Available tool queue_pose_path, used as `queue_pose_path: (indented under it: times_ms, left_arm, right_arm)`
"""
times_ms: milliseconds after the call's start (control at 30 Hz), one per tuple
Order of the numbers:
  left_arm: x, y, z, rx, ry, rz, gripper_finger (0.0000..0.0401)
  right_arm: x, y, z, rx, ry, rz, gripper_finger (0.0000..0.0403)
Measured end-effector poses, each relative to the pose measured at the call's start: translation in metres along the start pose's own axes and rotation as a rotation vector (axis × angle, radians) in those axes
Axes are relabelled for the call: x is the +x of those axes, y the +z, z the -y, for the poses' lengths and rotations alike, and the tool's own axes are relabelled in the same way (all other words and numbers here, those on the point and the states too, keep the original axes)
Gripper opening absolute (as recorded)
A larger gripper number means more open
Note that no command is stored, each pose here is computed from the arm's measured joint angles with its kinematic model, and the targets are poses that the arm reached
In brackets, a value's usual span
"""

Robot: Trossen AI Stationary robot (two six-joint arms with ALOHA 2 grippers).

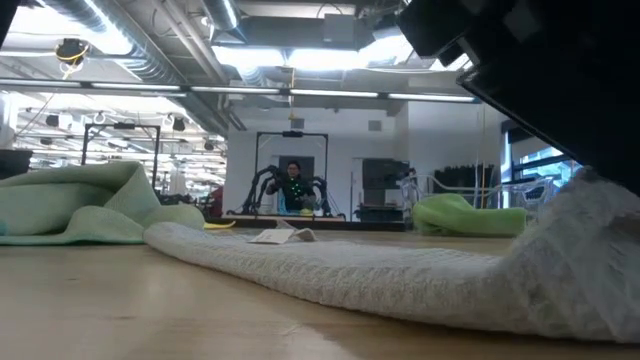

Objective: Fold microfiber towels
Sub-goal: Fold the gray cloth

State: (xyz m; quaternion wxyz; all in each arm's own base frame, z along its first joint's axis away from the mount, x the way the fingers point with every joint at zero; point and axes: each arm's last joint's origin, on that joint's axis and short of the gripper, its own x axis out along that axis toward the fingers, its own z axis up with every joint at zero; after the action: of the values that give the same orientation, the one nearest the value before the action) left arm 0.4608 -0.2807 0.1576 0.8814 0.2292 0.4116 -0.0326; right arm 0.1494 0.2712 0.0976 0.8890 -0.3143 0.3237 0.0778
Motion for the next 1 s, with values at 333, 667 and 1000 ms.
queue_pose_path:
  times_ms: [333,667,1000]
  left_arm:
    - [-0.004,0.0,0.007,-0.013,0.042,0.008,0.0]
    - [-0.011,-0.012,0.012,-0.06,0.156,-0.075,0.0]
    - [-0.017,-0.025,0.005,-0.121,0.287,-0.173,0.0]
  right_arm:
    - [0.002,-0.001,0.003,-0.01,-0.029,-0.013,0.0192]
    - [0.003,0.0,0.005,-0.055,-0.076,-0.002,0.0166]
    - [-0.028,0.02,0.029,-0.165,-0.474,0.101,0.0165]
